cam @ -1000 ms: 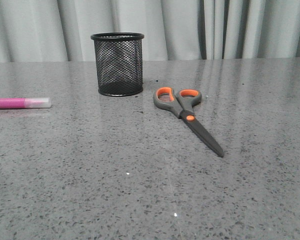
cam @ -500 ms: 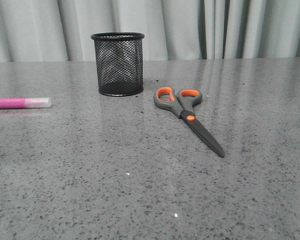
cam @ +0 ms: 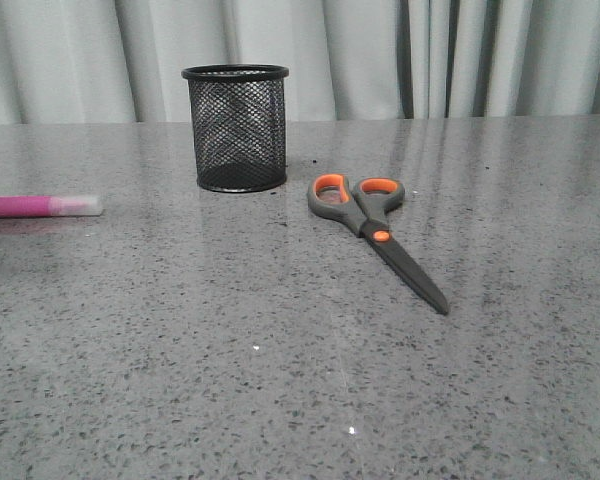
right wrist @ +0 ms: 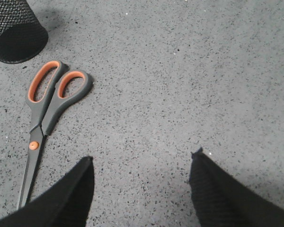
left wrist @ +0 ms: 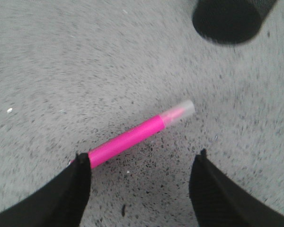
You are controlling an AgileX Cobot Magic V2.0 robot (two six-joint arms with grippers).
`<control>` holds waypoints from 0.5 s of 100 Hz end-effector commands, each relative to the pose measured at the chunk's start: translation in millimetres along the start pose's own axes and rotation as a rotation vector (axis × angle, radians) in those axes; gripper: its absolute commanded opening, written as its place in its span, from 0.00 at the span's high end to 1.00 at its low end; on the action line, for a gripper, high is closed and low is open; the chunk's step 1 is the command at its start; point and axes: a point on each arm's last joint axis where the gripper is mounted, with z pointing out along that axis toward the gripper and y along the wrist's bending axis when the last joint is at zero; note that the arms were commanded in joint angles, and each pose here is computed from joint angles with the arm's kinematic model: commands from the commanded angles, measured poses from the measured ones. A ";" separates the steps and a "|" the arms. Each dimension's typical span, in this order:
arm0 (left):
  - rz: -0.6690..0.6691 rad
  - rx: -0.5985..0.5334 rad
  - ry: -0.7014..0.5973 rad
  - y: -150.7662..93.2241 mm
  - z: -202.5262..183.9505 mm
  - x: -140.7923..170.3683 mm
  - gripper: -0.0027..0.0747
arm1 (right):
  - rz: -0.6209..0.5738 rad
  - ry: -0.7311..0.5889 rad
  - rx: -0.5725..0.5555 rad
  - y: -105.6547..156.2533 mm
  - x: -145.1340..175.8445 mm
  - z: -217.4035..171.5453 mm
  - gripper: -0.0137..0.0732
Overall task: Put pen and scissors into bin
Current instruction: 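Lower the left gripper onto the pink highlighter and grasp it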
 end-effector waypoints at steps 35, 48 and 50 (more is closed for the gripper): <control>0.552 0.261 0.190 22.0 57.2 -51.2 0.42 | -0.023 -0.093 0.019 -1.0 -15.3 -7.9 0.38; 0.675 0.314 0.251 28.1 72.5 -52.2 0.42 | -0.023 -0.093 0.019 -1.0 -15.3 -7.9 0.38; 0.686 0.315 0.260 29.2 75.1 -51.5 0.42 | -0.023 -0.093 0.019 -1.0 -15.3 -7.9 0.38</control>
